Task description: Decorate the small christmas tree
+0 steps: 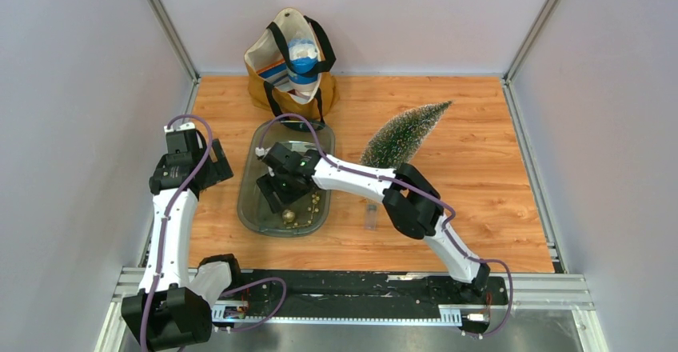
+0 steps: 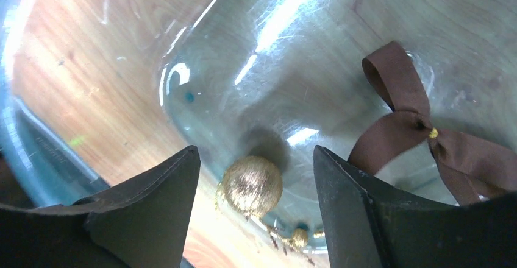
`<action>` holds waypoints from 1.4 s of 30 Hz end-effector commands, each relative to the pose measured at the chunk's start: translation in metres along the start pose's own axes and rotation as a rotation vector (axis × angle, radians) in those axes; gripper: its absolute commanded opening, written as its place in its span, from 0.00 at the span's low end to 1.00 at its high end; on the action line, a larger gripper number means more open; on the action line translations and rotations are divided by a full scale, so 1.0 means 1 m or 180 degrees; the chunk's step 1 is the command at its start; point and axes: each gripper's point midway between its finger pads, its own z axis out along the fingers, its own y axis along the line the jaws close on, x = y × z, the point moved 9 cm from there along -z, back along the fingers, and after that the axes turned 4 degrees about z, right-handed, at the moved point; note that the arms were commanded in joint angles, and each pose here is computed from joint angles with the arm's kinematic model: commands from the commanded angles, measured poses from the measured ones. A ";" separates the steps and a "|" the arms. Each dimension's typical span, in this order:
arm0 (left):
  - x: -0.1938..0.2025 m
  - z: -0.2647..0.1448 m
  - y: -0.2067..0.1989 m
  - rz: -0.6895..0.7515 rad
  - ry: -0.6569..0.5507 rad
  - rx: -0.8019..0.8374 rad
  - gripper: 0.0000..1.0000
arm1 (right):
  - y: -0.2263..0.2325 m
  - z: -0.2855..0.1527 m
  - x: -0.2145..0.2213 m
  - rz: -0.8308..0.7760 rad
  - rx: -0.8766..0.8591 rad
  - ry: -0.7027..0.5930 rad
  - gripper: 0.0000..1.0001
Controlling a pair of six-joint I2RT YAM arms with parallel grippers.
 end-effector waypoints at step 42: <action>-0.006 0.003 -0.002 0.0045 -0.0032 0.0119 0.96 | 0.007 -0.005 0.018 0.0303 -0.0063 0.0373 0.67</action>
